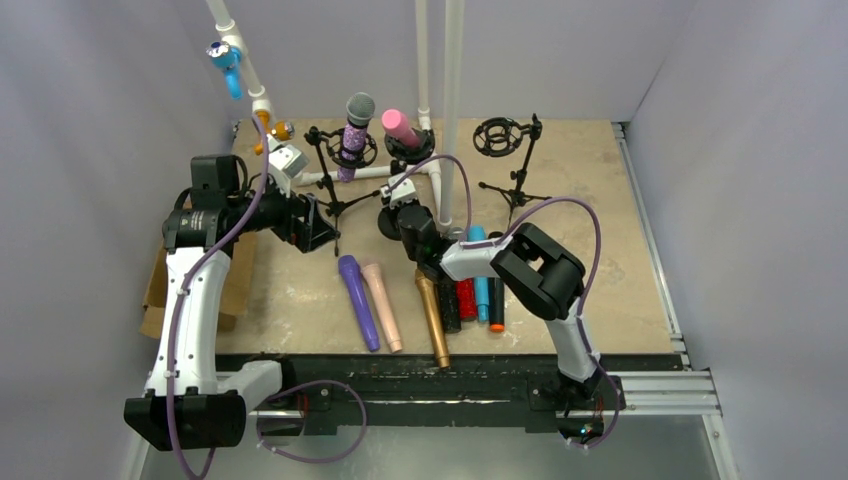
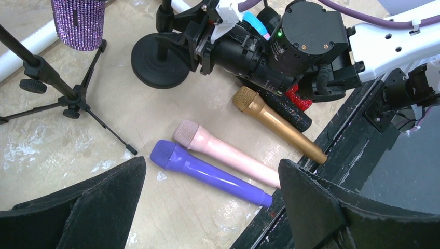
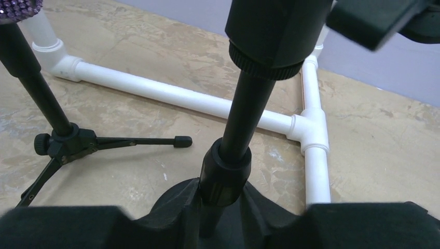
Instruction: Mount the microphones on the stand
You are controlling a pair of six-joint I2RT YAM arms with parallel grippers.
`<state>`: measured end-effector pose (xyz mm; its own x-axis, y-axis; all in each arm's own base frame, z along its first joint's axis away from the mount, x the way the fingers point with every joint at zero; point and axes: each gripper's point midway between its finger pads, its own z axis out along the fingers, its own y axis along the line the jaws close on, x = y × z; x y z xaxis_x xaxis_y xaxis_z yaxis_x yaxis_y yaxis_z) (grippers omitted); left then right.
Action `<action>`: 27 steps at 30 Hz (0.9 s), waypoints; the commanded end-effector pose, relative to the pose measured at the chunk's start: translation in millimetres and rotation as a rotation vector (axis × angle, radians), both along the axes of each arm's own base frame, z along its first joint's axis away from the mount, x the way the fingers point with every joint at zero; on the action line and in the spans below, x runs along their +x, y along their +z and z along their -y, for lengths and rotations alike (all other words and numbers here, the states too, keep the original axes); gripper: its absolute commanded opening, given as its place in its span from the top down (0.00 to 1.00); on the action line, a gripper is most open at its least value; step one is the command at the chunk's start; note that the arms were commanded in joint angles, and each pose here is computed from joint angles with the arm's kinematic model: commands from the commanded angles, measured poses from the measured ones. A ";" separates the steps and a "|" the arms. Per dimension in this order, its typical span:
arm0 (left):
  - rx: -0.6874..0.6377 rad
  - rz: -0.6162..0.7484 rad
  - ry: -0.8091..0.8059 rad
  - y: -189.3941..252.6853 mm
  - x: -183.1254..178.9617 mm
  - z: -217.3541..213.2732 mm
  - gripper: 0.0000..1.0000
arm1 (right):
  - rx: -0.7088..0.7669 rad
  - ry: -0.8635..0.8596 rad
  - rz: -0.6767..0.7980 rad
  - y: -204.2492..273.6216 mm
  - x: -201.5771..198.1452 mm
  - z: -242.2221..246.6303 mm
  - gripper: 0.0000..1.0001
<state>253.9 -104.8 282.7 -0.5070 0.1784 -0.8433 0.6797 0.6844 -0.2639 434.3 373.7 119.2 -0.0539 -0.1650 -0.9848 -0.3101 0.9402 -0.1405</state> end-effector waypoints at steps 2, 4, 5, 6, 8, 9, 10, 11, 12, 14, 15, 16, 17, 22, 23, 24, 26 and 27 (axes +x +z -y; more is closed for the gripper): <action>0.000 0.045 -0.013 11.9 3.1 -0.4 0.00 | 0.009 -0.032 0.027 31.2 -1.7 15.9 0.45; -0.005 0.031 -0.015 10.5 2.9 0.1 0.00 | 0.004 -0.013 0.027 35.3 -5.6 14.9 0.29; -0.004 0.025 -0.013 9.2 2.7 -0.1 0.00 | 0.000 -0.012 0.028 38.1 -6.8 15.4 0.25; -0.001 0.023 -0.013 8.4 2.3 -0.4 0.00 | 0.003 -0.008 0.031 42.4 -8.7 15.1 0.21; 0.015 0.023 -0.013 5.3 1.5 -2.3 0.00 | 0.009 0.007 0.041 50.8 -14.8 13.7 0.16; 0.027 0.025 -0.012 2.9 1.4 -3.7 0.00 | 0.010 0.011 0.047 55.2 -17.9 13.2 0.14; 0.039 0.026 -0.011 -0.3 1.6 -5.2 0.00 | 0.008 0.014 0.052 59.0 -22.2 12.0 0.12; 0.053 0.027 -0.013 -3.9 1.5 -6.7 0.00 | 0.012 0.017 0.059 65.6 -26.9 11.0 0.12; 0.066 0.024 -0.015 -7.4 1.1 -8.4 0.00 | 0.014 0.018 0.060 69.7 -32.9 10.1 0.11; 0.090 0.019 -0.025 -14.2 -0.2 -10.6 0.00 | 0.037 0.021 0.059 81.5 -48.6 9.7 0.12; 0.103 0.016 -0.034 -18.4 -1.4 -11.7 0.00 | 0.051 0.021 0.041 83.3 -58.6 9.7 0.12; 0.117 0.011 -0.046 -23.6 -2.7 -12.7 0.00 | 0.069 0.021 0.020 85.0 -68.7 10.3 0.13; 0.132 0.008 -0.056 -29.2 -3.8 -14.0 0.00 | 0.070 0.030 0.001 84.5 -80.4 9.5 0.14; 0.248 -0.030 -0.150 -67.8 -11.9 -25.4 0.00 | 0.123 0.058 -0.204 64.4 -135.3 15.5 0.19; 0.277 -0.045 -0.169 -77.6 -13.2 -28.9 0.00 | 0.127 0.063 -0.253 57.0 -143.7 21.1 0.20; 0.306 -0.059 -0.184 -87.6 -13.4 -32.9 0.00 | 0.116 0.065 -0.303 49.2 -152.8 29.0 0.21; 0.351 -0.078 -0.219 -105.2 -15.6 -38.9 0.00 | 0.117 0.087 -0.395 36.1 -171.7 39.8 0.23; 0.366 -0.081 -0.236 -113.5 -16.7 -40.6 0.00 | 0.120 0.103 -0.436 30.3 -180.9 43.9 0.25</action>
